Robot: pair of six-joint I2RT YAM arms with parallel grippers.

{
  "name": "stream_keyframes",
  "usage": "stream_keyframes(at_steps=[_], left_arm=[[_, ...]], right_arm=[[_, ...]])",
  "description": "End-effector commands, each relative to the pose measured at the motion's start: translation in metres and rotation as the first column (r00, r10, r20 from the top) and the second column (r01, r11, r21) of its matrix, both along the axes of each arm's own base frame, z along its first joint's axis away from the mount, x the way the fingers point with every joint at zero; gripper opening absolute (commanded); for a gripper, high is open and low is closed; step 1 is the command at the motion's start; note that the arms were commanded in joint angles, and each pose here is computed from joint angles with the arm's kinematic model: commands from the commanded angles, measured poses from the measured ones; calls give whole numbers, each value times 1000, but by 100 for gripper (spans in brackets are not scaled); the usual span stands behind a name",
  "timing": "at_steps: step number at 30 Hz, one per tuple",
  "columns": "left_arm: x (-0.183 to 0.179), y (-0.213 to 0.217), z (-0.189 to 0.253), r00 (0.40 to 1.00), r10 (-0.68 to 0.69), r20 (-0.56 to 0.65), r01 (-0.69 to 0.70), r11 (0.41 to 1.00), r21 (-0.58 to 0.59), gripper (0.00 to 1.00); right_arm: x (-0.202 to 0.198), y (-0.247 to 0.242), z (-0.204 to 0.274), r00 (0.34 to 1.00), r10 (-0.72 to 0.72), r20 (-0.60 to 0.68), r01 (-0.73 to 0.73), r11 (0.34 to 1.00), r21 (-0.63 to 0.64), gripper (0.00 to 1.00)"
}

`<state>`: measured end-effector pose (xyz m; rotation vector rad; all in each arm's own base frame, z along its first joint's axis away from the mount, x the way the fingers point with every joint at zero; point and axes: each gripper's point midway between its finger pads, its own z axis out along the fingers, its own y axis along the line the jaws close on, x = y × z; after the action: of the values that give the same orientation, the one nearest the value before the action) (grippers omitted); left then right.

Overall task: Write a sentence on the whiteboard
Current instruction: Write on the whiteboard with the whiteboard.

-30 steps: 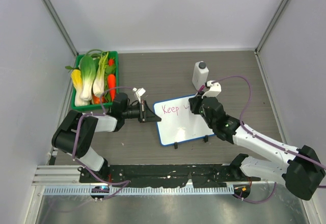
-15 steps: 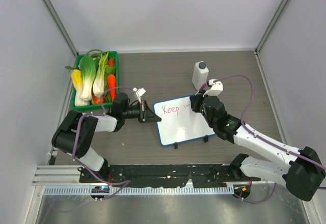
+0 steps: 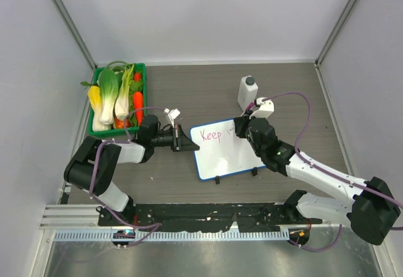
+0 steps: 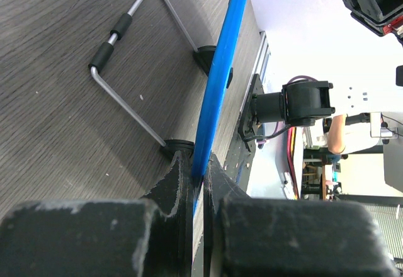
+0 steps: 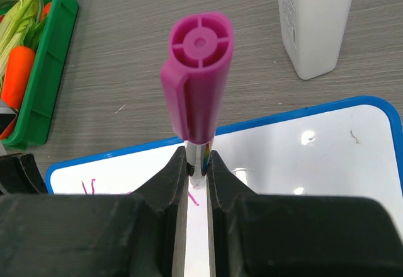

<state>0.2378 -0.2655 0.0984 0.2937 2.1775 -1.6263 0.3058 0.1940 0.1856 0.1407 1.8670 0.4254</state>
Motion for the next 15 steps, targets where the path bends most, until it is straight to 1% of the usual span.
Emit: stream_keyframes(at_steps=[1,15], left_arm=[[-5,1,-13,999,9,-33,-8,999,52,0],[-4,0,-11,1000,10,-27,-8,999,49,0]], right_arm=[[6,-2,13,999,-39,36,38,999,34,1],[-4,-4,-5,1000,-13,-11,13,1000,17,2]])
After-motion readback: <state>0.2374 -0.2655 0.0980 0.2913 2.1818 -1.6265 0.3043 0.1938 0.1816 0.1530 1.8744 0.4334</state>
